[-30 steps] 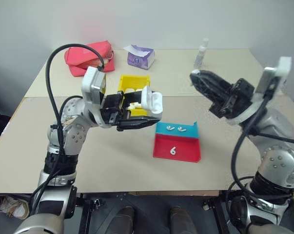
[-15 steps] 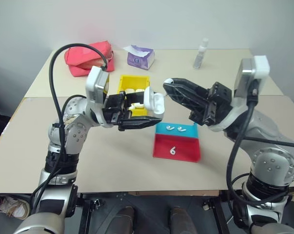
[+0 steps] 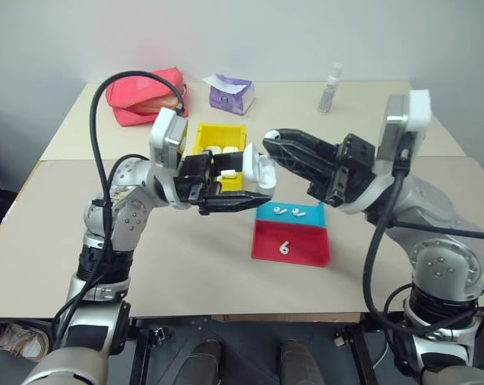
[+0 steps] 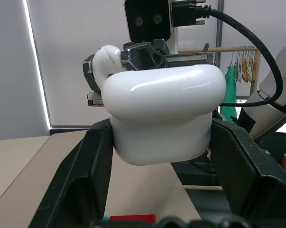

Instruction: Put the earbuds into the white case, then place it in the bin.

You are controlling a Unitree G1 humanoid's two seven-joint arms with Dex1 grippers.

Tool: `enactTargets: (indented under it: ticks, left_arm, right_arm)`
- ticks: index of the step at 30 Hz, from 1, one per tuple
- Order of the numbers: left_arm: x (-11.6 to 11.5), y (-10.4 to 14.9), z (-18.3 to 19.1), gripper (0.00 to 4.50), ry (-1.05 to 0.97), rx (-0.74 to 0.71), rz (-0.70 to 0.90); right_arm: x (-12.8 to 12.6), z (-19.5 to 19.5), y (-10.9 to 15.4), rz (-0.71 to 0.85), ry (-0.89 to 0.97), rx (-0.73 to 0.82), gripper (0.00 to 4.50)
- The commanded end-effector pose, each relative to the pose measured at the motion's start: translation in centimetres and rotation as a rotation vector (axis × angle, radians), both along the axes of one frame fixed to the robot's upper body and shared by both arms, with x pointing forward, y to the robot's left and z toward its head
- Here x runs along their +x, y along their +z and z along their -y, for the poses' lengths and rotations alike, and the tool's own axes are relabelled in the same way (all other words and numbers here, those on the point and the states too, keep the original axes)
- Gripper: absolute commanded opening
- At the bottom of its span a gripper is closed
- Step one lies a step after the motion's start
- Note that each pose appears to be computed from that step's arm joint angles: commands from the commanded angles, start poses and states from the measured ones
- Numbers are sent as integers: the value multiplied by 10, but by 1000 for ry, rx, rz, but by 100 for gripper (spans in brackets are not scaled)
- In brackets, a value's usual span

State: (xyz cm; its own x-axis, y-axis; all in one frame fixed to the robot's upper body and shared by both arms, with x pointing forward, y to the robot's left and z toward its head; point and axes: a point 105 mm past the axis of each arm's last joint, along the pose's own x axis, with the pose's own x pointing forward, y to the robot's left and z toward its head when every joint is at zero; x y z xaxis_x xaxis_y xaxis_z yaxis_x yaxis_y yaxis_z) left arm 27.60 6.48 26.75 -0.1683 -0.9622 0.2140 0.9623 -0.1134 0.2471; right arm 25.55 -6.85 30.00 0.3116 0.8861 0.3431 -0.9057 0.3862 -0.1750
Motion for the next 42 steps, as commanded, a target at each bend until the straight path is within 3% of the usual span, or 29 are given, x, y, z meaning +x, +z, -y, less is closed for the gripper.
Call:
enactTargets:
  ticks: [1, 17, 26, 29, 42]
  left_arm:
    - [-4, 13, 1, 279, -12, -20, 61]
    - [-3, 16, 1, 279, -7, -32, 94]
    - [0, 19, 3, 279, -6, -53, 112]
    - [0, 19, 3, 279, -5, -55, 115]
    - [2, 17, -2, 279, 54, -66, 114]
  right_arm:
    - [-6, -2, -1, 34, 20, -38, 63]
    - [0, -3, -10, 69, 20, -133, 63]
    - [-4, -2, -17, 98, 65, -209, 367]
    - [-1, 0, -16, 104, 44, -207, 449]
    - [12, 49, 14, 87, -84, -84, 449]
